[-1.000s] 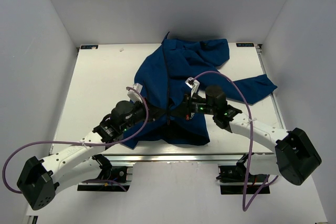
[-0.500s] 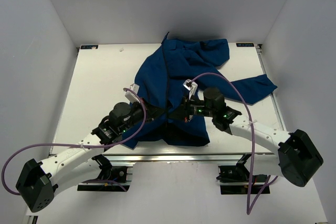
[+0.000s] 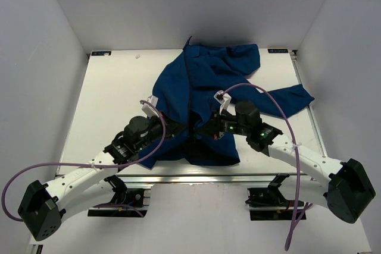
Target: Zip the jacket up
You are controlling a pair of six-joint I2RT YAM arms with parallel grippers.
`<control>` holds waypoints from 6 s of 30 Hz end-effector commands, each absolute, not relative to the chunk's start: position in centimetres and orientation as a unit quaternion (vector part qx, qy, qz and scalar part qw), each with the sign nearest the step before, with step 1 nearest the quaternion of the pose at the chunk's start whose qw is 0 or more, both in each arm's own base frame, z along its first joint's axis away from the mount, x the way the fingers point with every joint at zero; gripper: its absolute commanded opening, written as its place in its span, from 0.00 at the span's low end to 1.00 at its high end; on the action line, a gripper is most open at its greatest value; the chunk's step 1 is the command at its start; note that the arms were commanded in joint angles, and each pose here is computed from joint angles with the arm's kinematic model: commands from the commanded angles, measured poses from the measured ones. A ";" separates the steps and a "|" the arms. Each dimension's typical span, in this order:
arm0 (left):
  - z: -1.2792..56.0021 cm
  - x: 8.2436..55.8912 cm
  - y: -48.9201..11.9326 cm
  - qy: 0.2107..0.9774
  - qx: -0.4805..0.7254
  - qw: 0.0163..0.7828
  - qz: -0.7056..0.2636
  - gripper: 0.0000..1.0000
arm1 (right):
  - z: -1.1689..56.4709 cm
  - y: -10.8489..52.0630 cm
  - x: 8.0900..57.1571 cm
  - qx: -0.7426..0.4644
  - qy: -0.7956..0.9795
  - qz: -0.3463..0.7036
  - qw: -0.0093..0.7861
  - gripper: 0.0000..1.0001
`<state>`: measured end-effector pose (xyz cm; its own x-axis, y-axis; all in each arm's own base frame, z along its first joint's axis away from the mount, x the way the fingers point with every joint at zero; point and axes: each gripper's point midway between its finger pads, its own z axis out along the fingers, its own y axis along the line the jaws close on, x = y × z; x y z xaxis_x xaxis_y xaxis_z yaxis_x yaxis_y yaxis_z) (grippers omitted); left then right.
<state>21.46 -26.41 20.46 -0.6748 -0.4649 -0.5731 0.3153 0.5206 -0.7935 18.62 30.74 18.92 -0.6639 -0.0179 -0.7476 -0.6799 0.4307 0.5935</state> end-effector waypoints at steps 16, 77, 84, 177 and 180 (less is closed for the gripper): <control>22.1 21.4 -26.3 0.760 -0.052 0.411 -0.502 0.00 | 23.5 32.9 17.4 -0.263 0.713 0.548 0.350 0.00; 20.9 22.4 -25.1 0.767 -0.121 0.407 -0.482 0.00 | 22.6 34.1 19.4 -0.175 0.762 0.490 0.384 0.00; 20.8 22.5 -25.1 0.767 -0.125 0.406 -0.480 0.00 | 23.1 34.4 19.5 -0.172 0.758 0.494 0.389 0.00; 20.3 22.4 -25.3 0.777 -0.136 0.401 -0.466 0.00 | 21.7 35.6 18.9 -0.167 0.800 0.445 0.367 0.00; 20.3 22.3 -25.2 0.776 -0.137 0.403 -0.466 0.00 | 21.9 35.4 19.3 -0.153 0.803 0.441 0.371 0.00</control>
<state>22.51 -24.72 18.65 -0.6438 -0.5876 -0.4902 0.1177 0.5569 -0.8222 18.43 34.21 18.38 -0.7195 0.0127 -0.6944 -0.5484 0.6031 0.5792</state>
